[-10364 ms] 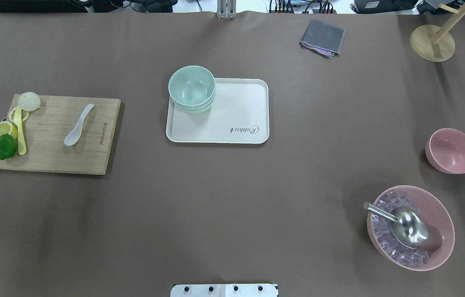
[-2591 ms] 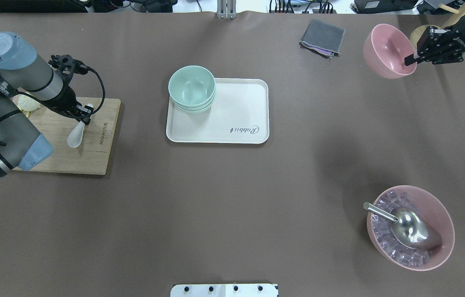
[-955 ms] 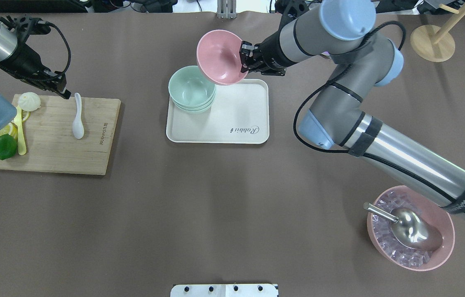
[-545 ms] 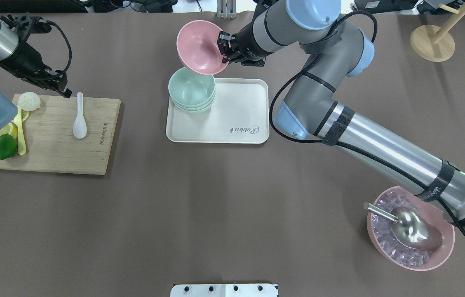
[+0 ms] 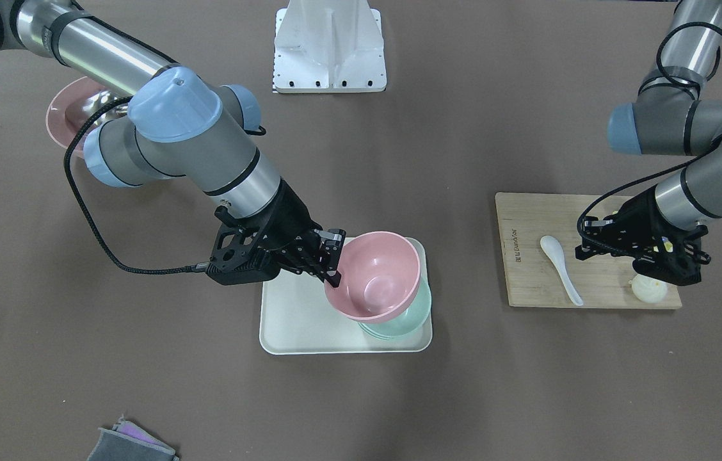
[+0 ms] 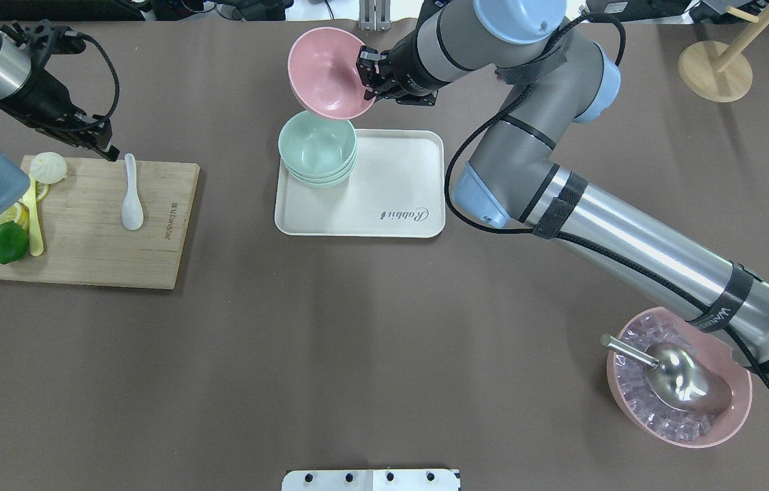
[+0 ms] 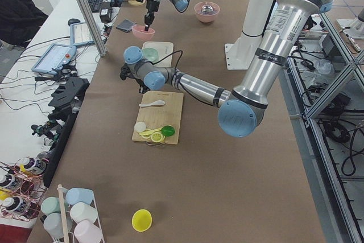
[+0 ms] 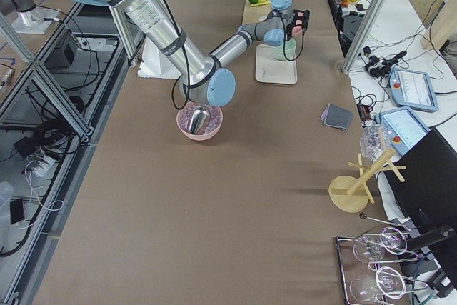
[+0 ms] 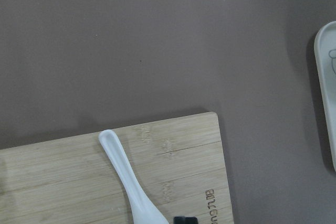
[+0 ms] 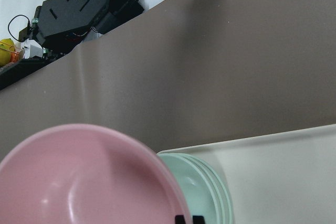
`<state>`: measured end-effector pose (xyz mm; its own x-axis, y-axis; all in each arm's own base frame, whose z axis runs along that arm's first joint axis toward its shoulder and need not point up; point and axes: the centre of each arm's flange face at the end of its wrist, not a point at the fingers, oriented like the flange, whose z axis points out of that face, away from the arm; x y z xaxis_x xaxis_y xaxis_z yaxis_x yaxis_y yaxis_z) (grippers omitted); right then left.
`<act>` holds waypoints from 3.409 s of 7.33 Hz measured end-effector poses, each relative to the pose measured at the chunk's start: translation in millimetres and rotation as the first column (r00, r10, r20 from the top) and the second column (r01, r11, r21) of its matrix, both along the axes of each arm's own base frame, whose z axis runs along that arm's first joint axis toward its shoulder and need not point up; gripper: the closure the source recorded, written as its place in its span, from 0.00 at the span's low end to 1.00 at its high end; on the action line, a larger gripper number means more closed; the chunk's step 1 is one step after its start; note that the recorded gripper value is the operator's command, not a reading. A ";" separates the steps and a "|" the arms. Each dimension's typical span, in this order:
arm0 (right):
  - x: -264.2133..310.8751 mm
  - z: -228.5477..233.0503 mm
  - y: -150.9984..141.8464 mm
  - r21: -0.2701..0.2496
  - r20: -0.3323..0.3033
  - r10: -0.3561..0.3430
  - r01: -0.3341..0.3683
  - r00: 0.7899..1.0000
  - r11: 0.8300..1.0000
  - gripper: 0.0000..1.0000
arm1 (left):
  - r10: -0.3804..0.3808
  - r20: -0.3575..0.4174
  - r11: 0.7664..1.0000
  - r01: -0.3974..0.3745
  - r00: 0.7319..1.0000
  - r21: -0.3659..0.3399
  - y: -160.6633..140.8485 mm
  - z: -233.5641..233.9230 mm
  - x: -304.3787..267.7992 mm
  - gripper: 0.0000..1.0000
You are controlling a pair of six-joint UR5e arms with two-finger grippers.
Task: Stack pink bowl on green and place spoon
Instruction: 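Hold pink bowl above green bowls while left gripper grasps spoon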
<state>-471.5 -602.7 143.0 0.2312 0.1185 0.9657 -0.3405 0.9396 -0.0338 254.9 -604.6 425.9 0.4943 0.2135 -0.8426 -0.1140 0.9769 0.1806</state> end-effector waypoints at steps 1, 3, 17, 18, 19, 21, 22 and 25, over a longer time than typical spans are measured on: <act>0.1 0.2 0.1 -0.001 0.000 0.000 0.000 1.000 1.000 1.00 | 0.000 0.001 1.000 0.000 1.000 -0.002 0.0 0.1 0.0 1.00; 0.1 1.1 0.2 -0.002 0.000 -0.001 0.001 1.000 1.000 1.00 | -0.001 0.005 1.000 0.001 1.000 -0.012 -0.4 2.2 0.9 1.00; 1.6 14.2 3.2 -0.008 -0.009 -0.002 0.002 1.000 1.000 1.00 | -0.229 0.272 0.947 0.279 0.935 -0.162 52.2 32.0 96.2 0.42; 2.0 13.4 3.5 -0.007 -0.007 -0.001 0.001 1.000 1.000 1.00 | -0.224 0.274 0.948 0.274 0.935 -0.161 52.4 34.2 96.8 0.42; 2.4 12.7 3.8 -0.006 -0.006 -0.001 0.001 1.000 1.000 1.00 | -0.218 0.280 0.950 0.270 0.935 -0.160 51.9 38.6 97.6 0.42; 2.6 12.5 4.0 -0.005 -0.006 0.000 0.000 1.000 1.000 1.00 | -0.202 0.287 0.956 0.252 0.936 -0.149 50.4 45.9 98.5 0.43; 2.6 12.4 4.0 -0.004 -0.005 0.000 0.000 1.000 1.000 1.00 | -0.198 0.288 0.958 0.247 0.937 -0.145 50.0 47.1 98.4 0.78; 3.1 11.4 4.5 -0.004 -0.004 0.000 0.000 1.000 1.000 1.00 | -0.200 0.281 0.959 0.246 0.939 -0.140 49.3 45.5 96.1 1.00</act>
